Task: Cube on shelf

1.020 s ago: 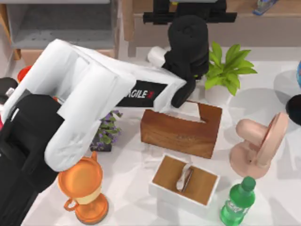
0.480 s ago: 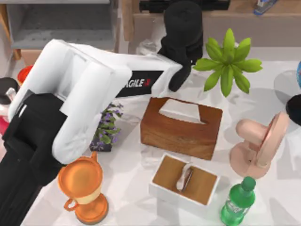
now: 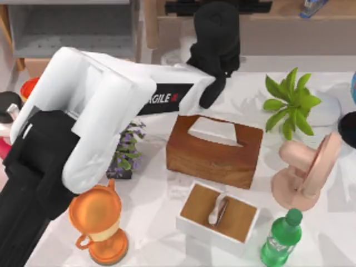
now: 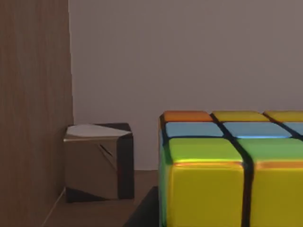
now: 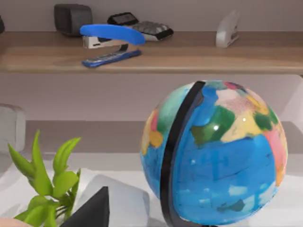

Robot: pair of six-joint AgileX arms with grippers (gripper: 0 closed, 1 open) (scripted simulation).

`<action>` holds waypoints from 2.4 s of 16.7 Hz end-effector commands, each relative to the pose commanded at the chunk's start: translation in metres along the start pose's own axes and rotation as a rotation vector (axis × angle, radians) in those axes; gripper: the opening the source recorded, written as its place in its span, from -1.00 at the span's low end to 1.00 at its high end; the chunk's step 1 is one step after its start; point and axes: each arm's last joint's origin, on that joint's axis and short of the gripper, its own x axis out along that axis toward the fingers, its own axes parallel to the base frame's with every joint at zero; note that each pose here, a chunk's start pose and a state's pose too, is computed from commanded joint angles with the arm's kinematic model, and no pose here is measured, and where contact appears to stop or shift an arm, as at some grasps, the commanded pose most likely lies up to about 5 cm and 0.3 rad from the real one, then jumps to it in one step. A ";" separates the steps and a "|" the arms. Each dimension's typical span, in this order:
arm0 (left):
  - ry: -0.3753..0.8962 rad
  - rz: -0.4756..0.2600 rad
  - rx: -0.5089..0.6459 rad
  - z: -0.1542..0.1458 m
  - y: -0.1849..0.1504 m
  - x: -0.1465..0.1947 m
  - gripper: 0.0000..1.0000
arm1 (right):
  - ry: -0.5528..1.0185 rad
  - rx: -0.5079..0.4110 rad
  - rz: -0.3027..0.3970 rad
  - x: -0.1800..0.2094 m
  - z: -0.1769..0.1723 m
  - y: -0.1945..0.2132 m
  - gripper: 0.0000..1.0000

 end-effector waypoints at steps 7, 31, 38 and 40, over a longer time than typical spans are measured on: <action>0.000 0.000 0.000 0.000 0.000 0.000 1.00 | 0.000 0.000 0.000 0.000 0.000 0.000 1.00; 0.575 -1.282 -1.239 0.160 -0.191 -0.501 1.00 | 0.000 0.000 0.000 0.000 0.000 0.000 1.00; 2.416 -1.808 -1.158 0.211 0.111 -0.865 1.00 | 0.000 0.000 0.000 0.000 0.000 0.000 1.00; 3.025 -1.637 -0.643 0.206 0.252 -0.898 1.00 | 0.000 0.000 0.000 0.000 0.000 0.000 1.00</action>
